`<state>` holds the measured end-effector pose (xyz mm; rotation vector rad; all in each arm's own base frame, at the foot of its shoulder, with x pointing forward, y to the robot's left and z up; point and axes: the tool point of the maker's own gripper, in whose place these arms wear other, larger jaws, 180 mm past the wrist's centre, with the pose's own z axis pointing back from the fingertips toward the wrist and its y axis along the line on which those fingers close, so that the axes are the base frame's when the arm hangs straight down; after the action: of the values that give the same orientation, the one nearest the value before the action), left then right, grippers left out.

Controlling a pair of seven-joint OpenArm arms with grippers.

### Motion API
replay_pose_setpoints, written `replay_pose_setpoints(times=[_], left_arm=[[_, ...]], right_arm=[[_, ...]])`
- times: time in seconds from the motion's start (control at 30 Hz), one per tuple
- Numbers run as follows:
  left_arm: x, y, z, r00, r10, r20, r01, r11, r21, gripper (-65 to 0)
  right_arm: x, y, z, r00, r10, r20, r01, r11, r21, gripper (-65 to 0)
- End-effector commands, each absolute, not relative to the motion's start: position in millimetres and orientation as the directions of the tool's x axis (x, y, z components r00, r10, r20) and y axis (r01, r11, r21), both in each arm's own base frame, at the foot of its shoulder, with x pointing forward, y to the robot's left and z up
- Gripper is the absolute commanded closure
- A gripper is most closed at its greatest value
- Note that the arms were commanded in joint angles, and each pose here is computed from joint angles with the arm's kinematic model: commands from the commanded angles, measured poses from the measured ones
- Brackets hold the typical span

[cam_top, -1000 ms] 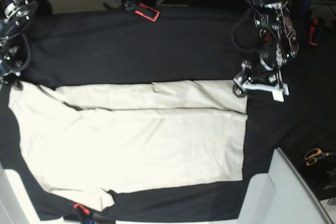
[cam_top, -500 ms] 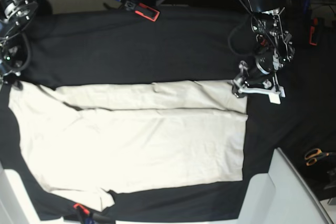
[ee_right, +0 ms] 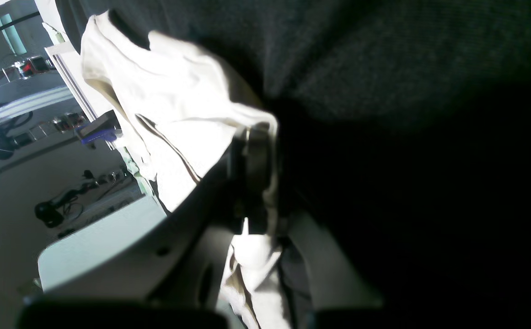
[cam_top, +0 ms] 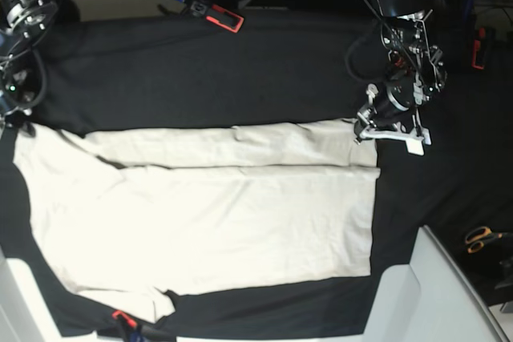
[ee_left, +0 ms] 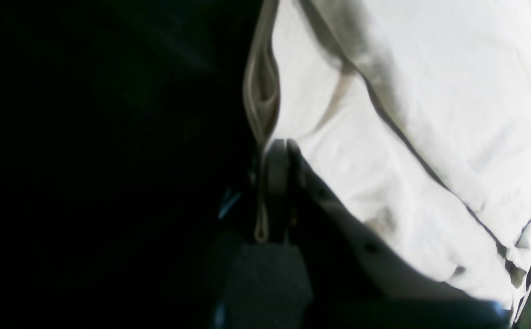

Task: Fold the T-shirt properly
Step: 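Grasp the folded edge near the left gripper and lift it, then drag the folded edge with the left gripper to straighten it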

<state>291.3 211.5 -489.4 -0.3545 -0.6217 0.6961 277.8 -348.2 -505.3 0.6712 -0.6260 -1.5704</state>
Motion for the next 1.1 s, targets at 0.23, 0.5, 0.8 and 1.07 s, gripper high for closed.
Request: replay_pose_setpoints(times=[0.23,0.5,0.8,1.07], left_arm=[[283.3,234.5,-472.4,0.618,0.635,0.464,-0.456,0.770,-0.447,0.0],[272.5,228.4,-454.7,0.689,0.580,0.433,-0.409,0.806,-0.429,0.0],[252.9,237.2,-440.8,0.726,0.521,0.449,-0.375,0.847,-0.377,0.0],[226.4,248.9,-448.2,0.755,0.497,0.428,-0.382,0.864,-0.329,0.0]], right_arm=[[271.8,-377.7,-465.1,-0.016,-0.998,0.068,0.656,0.041,0.754,-0.2],[262.5,-377.7,-457.6,0.037,-0.996,0.076,0.659,0.082,0.748,-0.2],[230.5,-385.0,-453.7,0.074,-0.988,0.133,0.687,0.147,0.711,-0.2],[201.0,-385.2,-467.2,0.082,-0.988,0.129,0.731,0.148,0.666,-0.2]])
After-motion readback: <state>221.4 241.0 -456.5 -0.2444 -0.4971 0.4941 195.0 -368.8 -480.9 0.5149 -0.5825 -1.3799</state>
